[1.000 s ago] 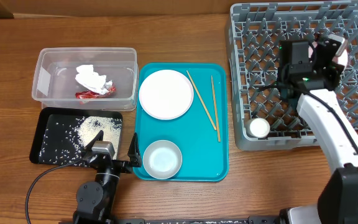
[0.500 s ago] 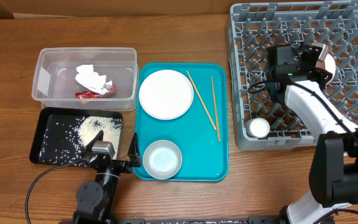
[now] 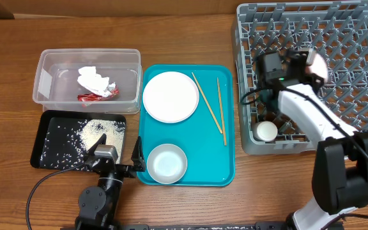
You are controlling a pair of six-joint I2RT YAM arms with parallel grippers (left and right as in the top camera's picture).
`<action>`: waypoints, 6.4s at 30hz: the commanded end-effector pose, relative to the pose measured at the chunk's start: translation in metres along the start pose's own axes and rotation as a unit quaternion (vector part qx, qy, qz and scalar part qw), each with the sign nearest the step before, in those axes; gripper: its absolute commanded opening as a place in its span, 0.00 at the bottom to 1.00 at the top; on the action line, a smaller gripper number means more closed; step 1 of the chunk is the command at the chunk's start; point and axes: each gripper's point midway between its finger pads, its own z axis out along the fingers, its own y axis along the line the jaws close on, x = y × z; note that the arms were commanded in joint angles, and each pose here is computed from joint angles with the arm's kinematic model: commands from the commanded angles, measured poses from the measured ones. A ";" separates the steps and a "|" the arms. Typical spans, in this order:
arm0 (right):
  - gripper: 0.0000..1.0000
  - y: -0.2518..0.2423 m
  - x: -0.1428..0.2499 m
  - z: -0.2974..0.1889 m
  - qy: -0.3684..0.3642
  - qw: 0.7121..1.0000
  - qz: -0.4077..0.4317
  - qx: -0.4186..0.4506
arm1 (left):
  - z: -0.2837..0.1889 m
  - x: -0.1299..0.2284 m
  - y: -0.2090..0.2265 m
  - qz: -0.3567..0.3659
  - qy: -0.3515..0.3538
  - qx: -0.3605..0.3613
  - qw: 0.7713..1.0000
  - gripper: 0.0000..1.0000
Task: Sort waste into correct bins and load items into the dishwasher
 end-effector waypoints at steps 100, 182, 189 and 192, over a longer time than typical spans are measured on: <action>0.04 -0.064 0.012 0.098 0.105 0.979 0.166 0.049 | 0.000 -0.001 0.000 -0.002 -0.003 0.003 1.000 1.00; 0.04 0.014 -0.073 -0.178 -0.056 0.891 0.264 -0.364 | 0.000 -0.001 0.000 -0.002 -0.003 0.003 1.000 1.00; 0.04 -0.077 -0.109 -0.110 -0.145 0.938 0.267 -0.165 | 0.000 -0.001 0.000 -0.002 -0.003 0.003 1.000 1.00; 0.04 -0.079 -0.118 -0.082 -0.146 0.948 0.251 -0.133 | 0.000 -0.001 0.000 -0.002 -0.003 0.003 1.000 1.00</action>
